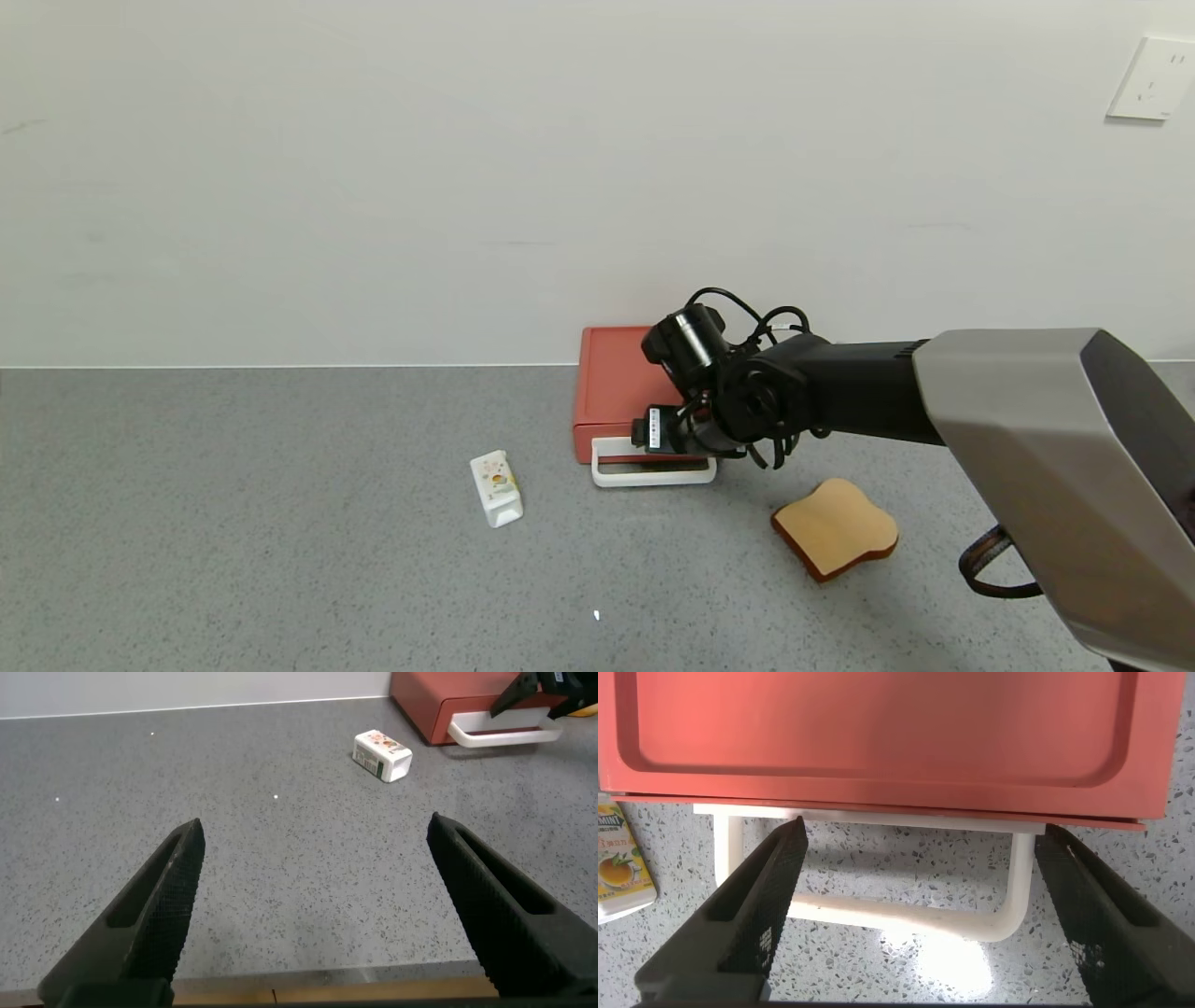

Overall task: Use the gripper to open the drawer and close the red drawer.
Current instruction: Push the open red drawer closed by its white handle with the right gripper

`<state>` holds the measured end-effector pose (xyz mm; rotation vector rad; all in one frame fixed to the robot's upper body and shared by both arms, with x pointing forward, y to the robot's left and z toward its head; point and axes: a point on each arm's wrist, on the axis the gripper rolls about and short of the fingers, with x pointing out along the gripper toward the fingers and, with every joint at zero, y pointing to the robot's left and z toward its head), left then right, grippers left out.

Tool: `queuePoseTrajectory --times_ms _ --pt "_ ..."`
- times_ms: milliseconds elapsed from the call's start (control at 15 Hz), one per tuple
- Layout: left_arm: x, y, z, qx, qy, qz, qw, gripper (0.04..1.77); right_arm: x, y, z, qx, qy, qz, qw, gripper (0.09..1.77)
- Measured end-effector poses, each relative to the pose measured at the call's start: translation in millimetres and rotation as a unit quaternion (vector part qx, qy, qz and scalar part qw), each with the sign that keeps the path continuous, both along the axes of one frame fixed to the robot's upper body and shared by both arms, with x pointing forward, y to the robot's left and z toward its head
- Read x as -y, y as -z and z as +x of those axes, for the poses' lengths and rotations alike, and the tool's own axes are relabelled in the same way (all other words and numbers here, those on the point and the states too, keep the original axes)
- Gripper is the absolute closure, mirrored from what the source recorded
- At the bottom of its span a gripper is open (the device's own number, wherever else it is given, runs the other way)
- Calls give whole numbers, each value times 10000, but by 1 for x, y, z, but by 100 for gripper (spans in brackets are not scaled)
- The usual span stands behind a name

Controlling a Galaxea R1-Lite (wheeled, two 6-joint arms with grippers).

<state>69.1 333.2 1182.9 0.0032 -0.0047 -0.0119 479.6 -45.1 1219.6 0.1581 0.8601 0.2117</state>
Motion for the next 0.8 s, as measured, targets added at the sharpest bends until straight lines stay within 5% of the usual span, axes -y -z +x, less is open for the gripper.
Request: queuePoseTrajectory --times_ms 800 --pt "0 0 0 -2 0 0 10000 9 0 0 1 55 -54 -36 10000 12"
